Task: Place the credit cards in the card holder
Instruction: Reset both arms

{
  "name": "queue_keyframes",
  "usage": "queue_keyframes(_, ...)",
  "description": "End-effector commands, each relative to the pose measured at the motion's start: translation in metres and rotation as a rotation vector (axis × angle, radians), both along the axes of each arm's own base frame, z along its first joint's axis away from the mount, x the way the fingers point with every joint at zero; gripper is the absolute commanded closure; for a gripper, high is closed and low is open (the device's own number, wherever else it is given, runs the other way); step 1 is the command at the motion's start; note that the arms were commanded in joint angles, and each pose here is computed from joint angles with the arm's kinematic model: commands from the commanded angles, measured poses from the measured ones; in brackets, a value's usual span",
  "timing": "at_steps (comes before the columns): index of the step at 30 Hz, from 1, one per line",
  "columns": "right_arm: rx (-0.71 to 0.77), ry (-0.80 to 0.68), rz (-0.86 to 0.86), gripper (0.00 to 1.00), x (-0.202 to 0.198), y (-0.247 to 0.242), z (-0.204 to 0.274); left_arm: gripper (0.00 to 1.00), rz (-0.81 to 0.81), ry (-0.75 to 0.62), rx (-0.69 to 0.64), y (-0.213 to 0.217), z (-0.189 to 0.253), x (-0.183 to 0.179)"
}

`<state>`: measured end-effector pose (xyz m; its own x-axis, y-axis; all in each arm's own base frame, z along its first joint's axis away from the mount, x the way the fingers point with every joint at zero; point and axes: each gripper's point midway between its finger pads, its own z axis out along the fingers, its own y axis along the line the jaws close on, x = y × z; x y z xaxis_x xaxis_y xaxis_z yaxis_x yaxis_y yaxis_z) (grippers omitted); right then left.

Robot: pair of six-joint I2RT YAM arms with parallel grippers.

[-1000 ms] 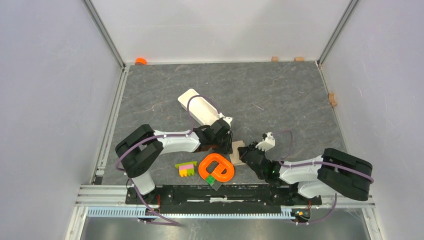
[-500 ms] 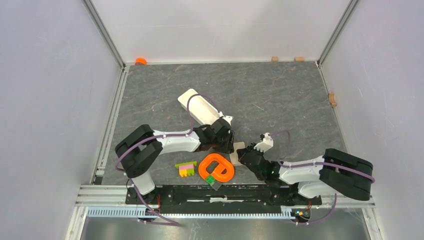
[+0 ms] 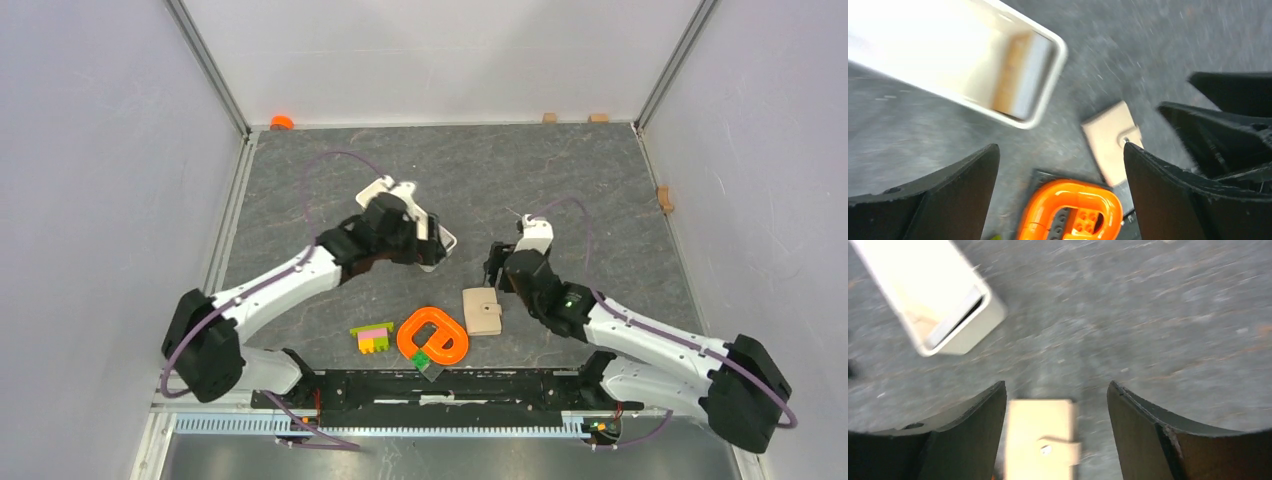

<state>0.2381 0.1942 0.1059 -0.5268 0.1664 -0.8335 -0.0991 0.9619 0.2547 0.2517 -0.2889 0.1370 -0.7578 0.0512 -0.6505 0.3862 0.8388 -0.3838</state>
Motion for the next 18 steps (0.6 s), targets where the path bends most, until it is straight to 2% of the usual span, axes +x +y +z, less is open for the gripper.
queue_keyframes(1, -0.216, 0.033, 0.039, 0.18, 0.016, -0.046, -0.001, 0.00, 0.099, -0.003, 0.047, 0.061, 0.022, 0.029)
queue_keyframes(5, -0.280, 0.058, -0.044, 0.12, 0.036, -0.096, 0.004, 0.00, 0.237, 0.030, 0.001, 0.120, 0.037, 0.050)
queue_keyframes(7, -0.280, 0.047, -0.095, 0.12, 0.042, -0.119, 0.012, 0.00, 0.311, 0.003, -0.023, 0.152, 0.049, 0.059)
queue_keyframes(9, -0.282, 0.010, -0.157, 0.11, 0.047, -0.144, 0.026, 0.00, 0.373, -0.087, 0.018, 0.179, 0.068, 0.061)
queue_keyframes(12, -0.283, -0.127, -0.216, 0.10, 0.049, -0.167, 0.056, 0.00, 0.472, -0.229, 0.093, 0.209, 0.091, 0.055)
queue_keyframes(16, -0.292, -0.337, -0.297, 0.09, 0.043, -0.187, 0.080, 0.00, 0.566, -0.428, 0.102, 0.238, 0.113, 0.035)
queue_keyframes(18, -0.284, -0.408, -0.343, 0.09, 0.038, -0.195, 0.087, 0.00, 0.599, -0.480, 0.118, 0.248, 0.115, 0.026)
